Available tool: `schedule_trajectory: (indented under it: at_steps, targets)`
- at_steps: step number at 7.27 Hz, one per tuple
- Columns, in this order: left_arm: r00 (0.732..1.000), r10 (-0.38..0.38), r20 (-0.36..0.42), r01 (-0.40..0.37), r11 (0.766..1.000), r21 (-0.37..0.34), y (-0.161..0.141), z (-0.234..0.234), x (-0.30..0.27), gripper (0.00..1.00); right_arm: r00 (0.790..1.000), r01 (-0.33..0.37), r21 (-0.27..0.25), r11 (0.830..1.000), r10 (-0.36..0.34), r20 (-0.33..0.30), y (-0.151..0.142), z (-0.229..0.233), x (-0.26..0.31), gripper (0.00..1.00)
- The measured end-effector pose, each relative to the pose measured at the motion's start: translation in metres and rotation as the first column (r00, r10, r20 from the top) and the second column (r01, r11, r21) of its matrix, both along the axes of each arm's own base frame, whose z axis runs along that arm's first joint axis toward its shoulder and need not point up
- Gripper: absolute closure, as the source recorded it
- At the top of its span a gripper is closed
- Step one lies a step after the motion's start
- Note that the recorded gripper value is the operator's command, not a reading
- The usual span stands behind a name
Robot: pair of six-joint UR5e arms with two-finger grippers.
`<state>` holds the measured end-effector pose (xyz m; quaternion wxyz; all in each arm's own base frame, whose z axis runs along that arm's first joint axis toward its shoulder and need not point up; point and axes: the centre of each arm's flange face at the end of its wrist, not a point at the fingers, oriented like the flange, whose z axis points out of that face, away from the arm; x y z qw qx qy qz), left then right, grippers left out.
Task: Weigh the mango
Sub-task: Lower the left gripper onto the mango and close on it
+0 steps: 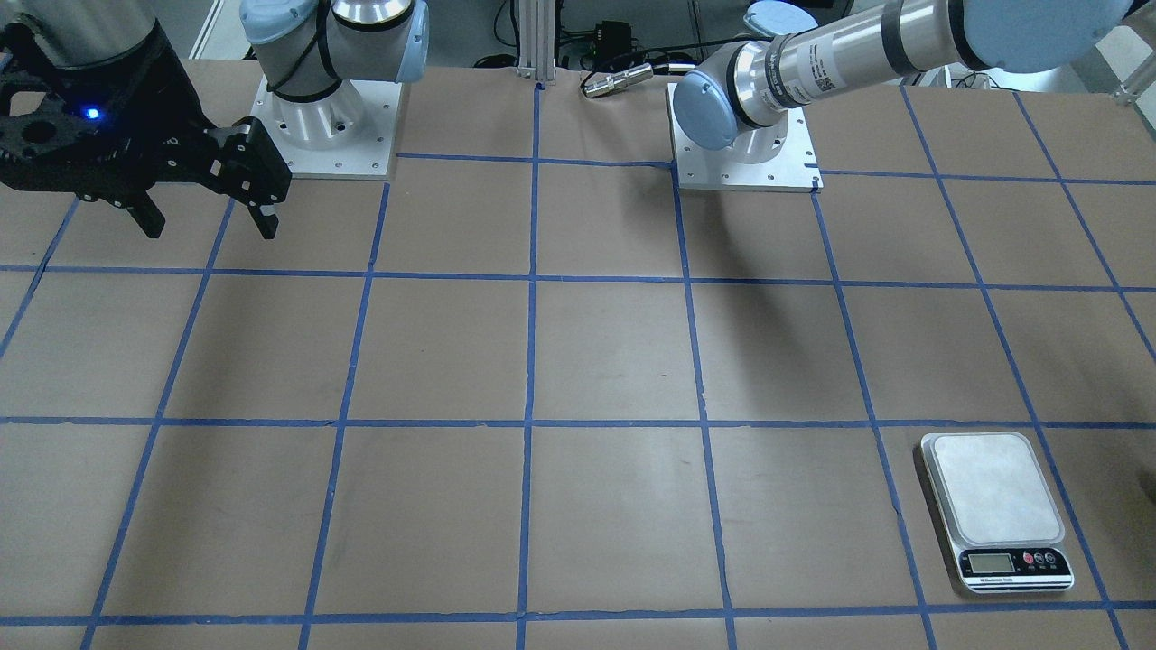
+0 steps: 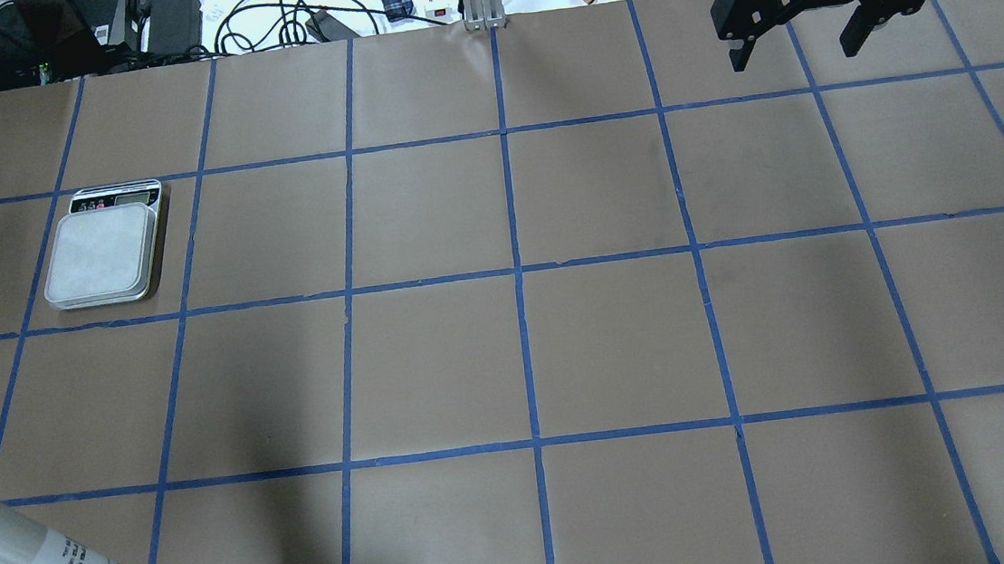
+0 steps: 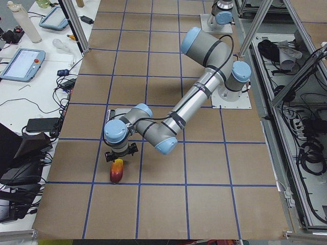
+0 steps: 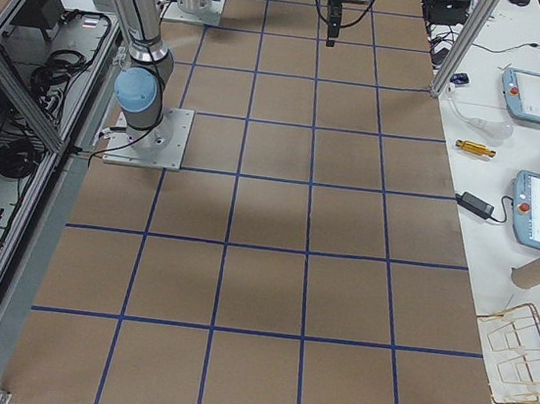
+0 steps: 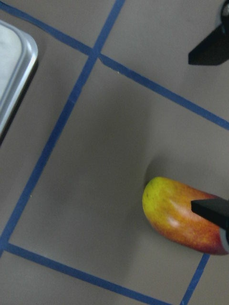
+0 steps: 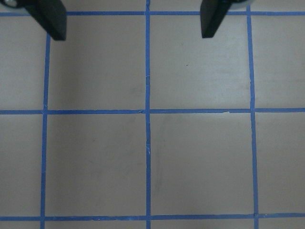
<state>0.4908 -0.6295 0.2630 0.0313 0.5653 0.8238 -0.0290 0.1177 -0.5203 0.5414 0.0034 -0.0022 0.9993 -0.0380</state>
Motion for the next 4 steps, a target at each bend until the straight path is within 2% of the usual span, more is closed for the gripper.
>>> schedule_trajectory:
  at_steps: [2, 4]
  targets:
    - [0.993, -0.116, 0.018, 0.117, 0.993, -0.008, -0.014, -0.019, 0.022, 0.00, 1.000, 0.001, 0.000, 1.000, -0.001, 0.000, 0.000, 0.000, 0.000, 0.00]
    - [0.983, -0.181, 0.027, 0.181, 0.983, -0.018, -0.024, -0.034, 0.033, 0.00, 1.000, 0.000, 0.000, 1.000, 0.000, 0.000, 0.000, 0.000, 0.000, 0.00]
